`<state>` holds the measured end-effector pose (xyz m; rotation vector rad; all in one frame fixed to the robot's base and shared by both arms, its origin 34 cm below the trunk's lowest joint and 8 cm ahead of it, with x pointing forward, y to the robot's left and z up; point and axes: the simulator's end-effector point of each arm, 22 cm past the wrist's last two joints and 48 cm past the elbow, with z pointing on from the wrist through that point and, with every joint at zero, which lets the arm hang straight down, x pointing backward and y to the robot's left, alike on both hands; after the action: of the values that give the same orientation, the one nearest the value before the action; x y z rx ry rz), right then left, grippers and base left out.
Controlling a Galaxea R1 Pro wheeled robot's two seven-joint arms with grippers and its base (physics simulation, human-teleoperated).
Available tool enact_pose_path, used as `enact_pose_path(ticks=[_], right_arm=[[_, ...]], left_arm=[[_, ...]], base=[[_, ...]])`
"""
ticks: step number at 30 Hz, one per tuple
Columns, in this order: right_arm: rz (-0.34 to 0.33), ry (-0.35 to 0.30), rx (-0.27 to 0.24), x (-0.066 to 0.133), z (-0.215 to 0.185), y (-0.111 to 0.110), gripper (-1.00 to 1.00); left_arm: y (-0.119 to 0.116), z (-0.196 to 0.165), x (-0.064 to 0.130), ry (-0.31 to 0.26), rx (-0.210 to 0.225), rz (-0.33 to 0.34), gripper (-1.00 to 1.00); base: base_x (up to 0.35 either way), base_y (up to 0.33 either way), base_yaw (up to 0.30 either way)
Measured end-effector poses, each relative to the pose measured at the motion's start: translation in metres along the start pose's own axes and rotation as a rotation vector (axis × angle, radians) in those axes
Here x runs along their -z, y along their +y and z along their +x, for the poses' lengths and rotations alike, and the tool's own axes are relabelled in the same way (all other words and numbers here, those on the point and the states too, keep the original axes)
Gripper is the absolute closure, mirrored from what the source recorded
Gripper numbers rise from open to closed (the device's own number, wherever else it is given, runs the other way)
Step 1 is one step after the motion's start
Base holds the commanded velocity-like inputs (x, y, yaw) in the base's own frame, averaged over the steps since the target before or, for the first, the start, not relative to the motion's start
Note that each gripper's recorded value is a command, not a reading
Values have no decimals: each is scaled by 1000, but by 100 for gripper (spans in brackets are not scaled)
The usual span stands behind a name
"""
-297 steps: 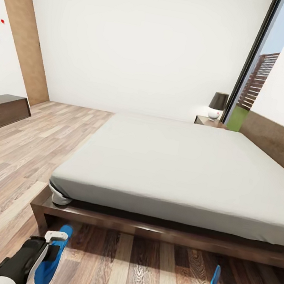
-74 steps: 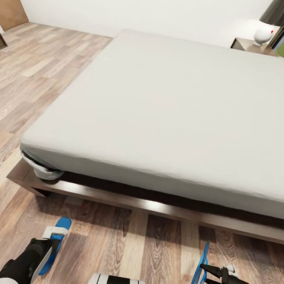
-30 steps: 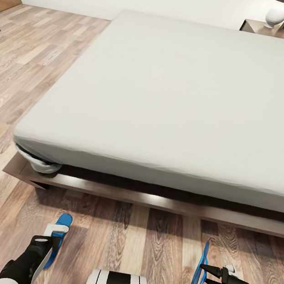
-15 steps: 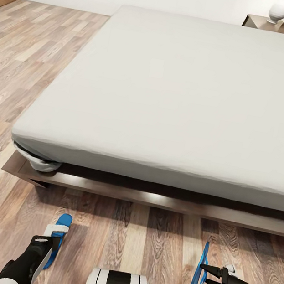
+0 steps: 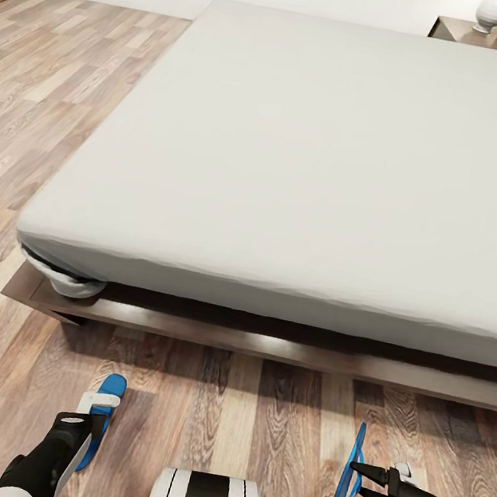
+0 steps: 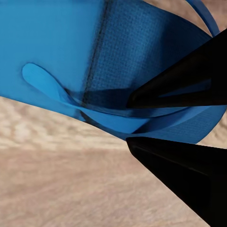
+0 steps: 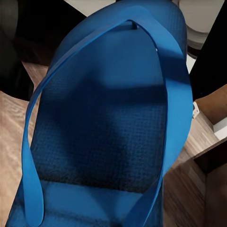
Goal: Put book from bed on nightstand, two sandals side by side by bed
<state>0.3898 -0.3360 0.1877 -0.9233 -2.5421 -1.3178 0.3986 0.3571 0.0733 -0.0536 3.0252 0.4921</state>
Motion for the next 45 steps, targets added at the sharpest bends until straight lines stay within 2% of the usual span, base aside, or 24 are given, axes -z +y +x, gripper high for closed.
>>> enact_pose_path(ticks=[8,32,39,45], right_arm=[[12,11,-19,-4,3,-10,100],[9,9,-12,-4,3,-9,100],[23,22,-34,-8,7,-21,100],[23,21,-34,-8,6,-21,100]], left_arm=[[-2,12,-7,25,-7,0,100],[-2,11,-7,25,-9,-1,100],[-4,24,-15,52,-17,-2,100],[-4,24,-15,52,-18,-2,100]], base=[[0,0,0],[0,0,0],[0,0,0],[0,0,0]])
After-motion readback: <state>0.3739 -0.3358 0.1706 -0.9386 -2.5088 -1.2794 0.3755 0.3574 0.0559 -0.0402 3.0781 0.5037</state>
